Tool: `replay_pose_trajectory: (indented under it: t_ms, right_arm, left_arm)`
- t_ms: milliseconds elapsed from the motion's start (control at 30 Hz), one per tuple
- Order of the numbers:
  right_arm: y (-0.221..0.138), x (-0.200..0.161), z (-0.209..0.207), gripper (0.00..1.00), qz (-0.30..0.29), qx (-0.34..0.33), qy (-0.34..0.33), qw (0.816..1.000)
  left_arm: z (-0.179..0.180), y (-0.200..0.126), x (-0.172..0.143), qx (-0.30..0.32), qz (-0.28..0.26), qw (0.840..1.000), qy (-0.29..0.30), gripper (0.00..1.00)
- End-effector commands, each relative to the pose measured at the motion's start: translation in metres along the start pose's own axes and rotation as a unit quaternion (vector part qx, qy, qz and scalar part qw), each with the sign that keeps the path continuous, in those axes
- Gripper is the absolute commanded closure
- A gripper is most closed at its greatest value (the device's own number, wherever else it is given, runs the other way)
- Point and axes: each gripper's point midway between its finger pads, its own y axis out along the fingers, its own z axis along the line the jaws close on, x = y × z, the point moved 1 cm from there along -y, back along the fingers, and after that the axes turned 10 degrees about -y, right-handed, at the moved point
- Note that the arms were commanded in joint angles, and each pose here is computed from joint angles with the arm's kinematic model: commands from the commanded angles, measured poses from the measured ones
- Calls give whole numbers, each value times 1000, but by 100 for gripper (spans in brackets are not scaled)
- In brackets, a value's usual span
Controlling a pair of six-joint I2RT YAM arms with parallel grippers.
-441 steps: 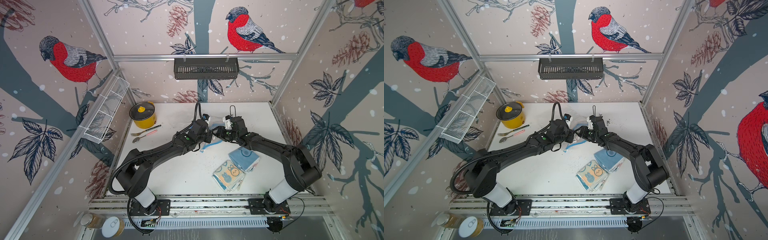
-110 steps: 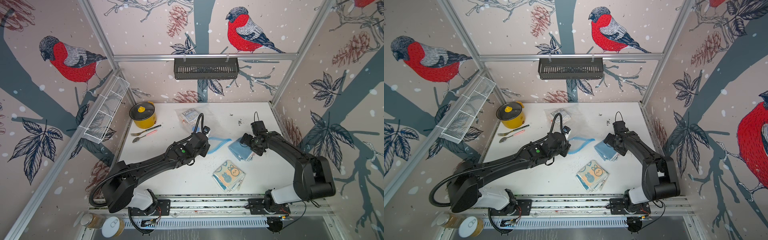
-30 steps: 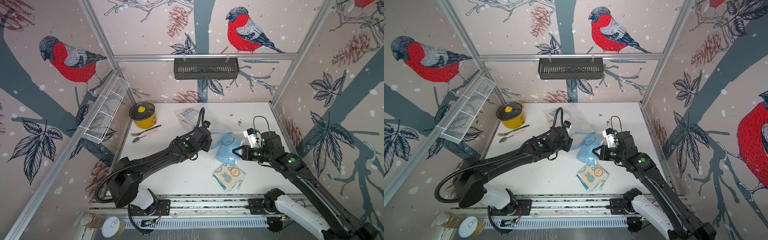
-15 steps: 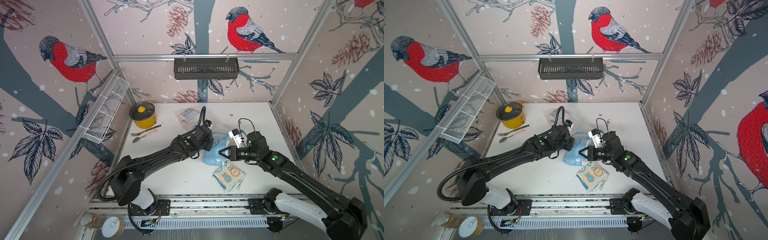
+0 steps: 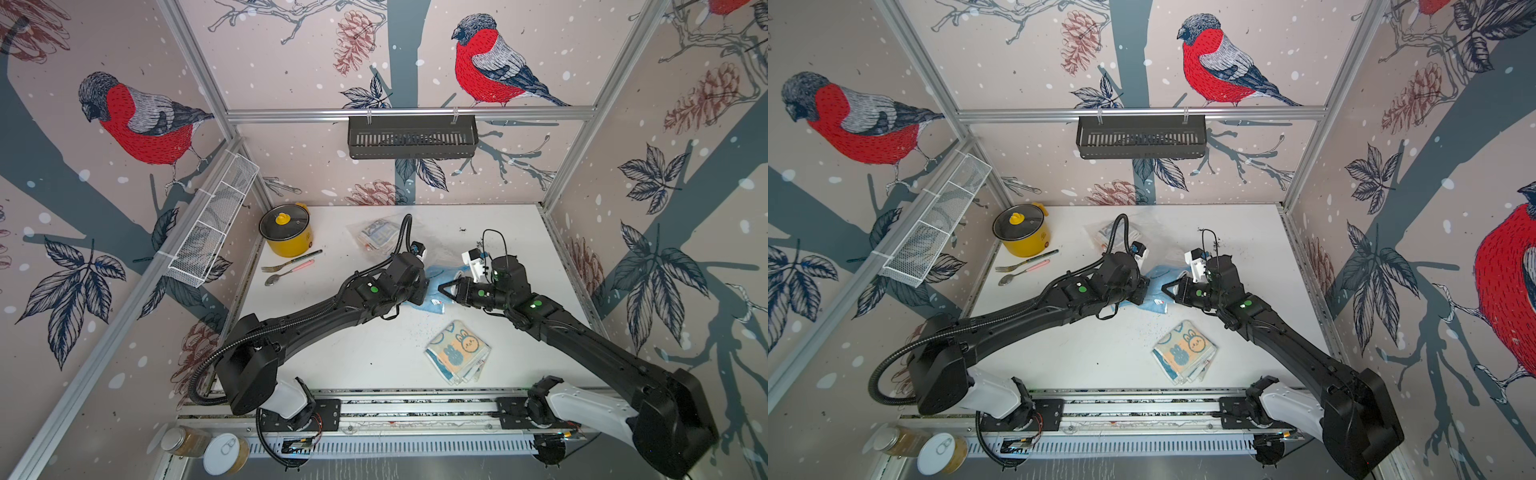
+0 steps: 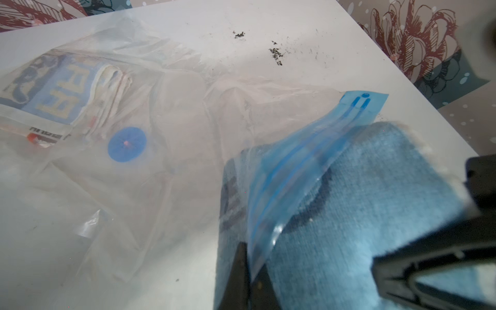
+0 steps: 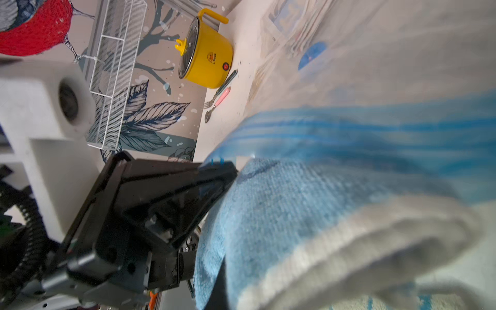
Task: Place the folded towel into the vacuum bag
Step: Place the towel in the vacuum bag.
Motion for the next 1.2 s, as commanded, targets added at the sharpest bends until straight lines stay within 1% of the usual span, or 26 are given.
replay_pose_trajectory:
  t_ms: [0,167,367,467,500,533,600,633,667,733,833,933,1100,1167]
  right_arm:
    - [0,21,-1,100,-53,-12,0,999]
    - [4,21,-11,100,-73,-34,19,997]
    - [16,21,-17,100,-96,-33,50,994]
    - [23,21,-23,100,-97,-46,57,993]
    - [25,19,-25,98,-94,-47,59,993]
    - [28,18,-27,93,-88,-49,62,993]
    - [31,14,-29,73,-78,-50,64,994]
    - [31,12,-30,60,-73,-52,64,994]
    - [30,10,-31,52,-70,-57,65,994]
    - [28,8,-33,41,-65,-65,65,994]
    - [19,6,-35,29,-63,-74,66,993]
    - [9,6,-37,26,-65,-84,72,992]
    - [-5,2,-44,25,-64,-95,83,990]
    - [-11,-3,-49,25,-62,-111,82,988]
  left_arm:
    - [-11,-1,4,-20,-1,1000,-14,100]
    - [-25,0,14,-41,-9,999,-28,100]
    - [-38,5,21,-56,-12,998,-40,100]
    - [-41,7,23,-60,-12,997,-43,100]
    - [-42,7,23,-60,-11,997,-43,100]
    - [-42,8,23,-59,-11,997,-44,100]
    - [-41,8,23,-57,-12,997,-45,100]
    - [-40,7,24,-55,-15,997,-45,100]
    - [-39,8,24,-53,-15,997,-45,100]
    - [-38,8,25,-49,-17,998,-45,100]
    - [-37,9,25,-46,-19,998,-42,100]
    - [-37,11,26,-41,-19,998,-39,100]
    - [-35,10,32,-33,-26,998,-40,100]
    - [-35,8,35,-31,-30,998,-40,100]
